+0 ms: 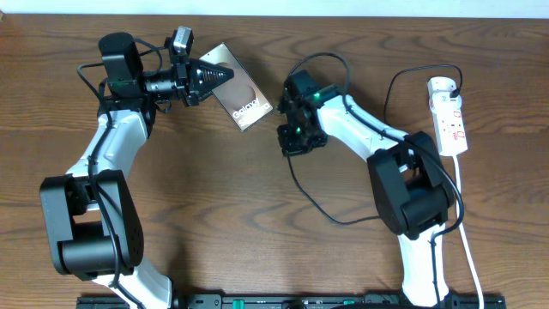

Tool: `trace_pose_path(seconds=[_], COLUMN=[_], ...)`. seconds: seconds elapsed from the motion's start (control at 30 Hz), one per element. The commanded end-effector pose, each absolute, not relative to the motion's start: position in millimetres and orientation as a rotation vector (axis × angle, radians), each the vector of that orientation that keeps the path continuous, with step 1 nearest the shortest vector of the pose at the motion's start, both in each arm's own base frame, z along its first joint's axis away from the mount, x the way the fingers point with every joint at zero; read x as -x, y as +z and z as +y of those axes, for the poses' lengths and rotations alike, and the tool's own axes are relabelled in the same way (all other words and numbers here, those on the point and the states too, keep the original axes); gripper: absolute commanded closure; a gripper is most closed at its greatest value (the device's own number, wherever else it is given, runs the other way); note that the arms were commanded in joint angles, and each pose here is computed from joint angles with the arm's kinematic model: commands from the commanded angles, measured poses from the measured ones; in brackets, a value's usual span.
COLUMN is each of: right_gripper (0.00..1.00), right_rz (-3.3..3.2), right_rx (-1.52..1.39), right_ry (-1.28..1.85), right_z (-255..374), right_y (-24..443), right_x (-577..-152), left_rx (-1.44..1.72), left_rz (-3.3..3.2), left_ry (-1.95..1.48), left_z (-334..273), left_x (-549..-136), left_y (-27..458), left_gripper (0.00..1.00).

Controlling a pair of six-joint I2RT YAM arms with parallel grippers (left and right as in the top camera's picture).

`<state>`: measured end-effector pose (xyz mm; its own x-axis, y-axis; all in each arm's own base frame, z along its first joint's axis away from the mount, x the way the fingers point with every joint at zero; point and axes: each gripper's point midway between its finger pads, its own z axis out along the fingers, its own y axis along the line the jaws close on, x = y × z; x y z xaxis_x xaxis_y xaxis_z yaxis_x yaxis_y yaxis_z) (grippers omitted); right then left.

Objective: Plug charger to phone and switch on socket

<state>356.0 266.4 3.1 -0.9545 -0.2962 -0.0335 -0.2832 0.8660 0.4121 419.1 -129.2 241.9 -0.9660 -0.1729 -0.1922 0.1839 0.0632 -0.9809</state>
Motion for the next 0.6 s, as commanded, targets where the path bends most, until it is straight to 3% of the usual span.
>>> trace_pose_path(seconds=[0.0, 0.23, 0.57], right_gripper=[0.99, 0.99, 0.99], right_rz=[-2.839, -2.848, -2.752], right_rx=[-0.576, -0.801, -0.915], right_ry=[-1.064, -1.204, -1.311], right_z=[273, 235, 239], right_y=[37, 105, 119], right_x=[-351, -348, -331], left_rx=[-0.108, -0.108, -0.108], left_rz=[2.052, 2.052, 2.052], left_ry=[-1.980, -1.980, -1.980], left_z=[-131, -131, -131], left_x=[-412, -412, -412], left_y=[261, 261, 261], left_gripper=[0.93, 0.93, 0.93])
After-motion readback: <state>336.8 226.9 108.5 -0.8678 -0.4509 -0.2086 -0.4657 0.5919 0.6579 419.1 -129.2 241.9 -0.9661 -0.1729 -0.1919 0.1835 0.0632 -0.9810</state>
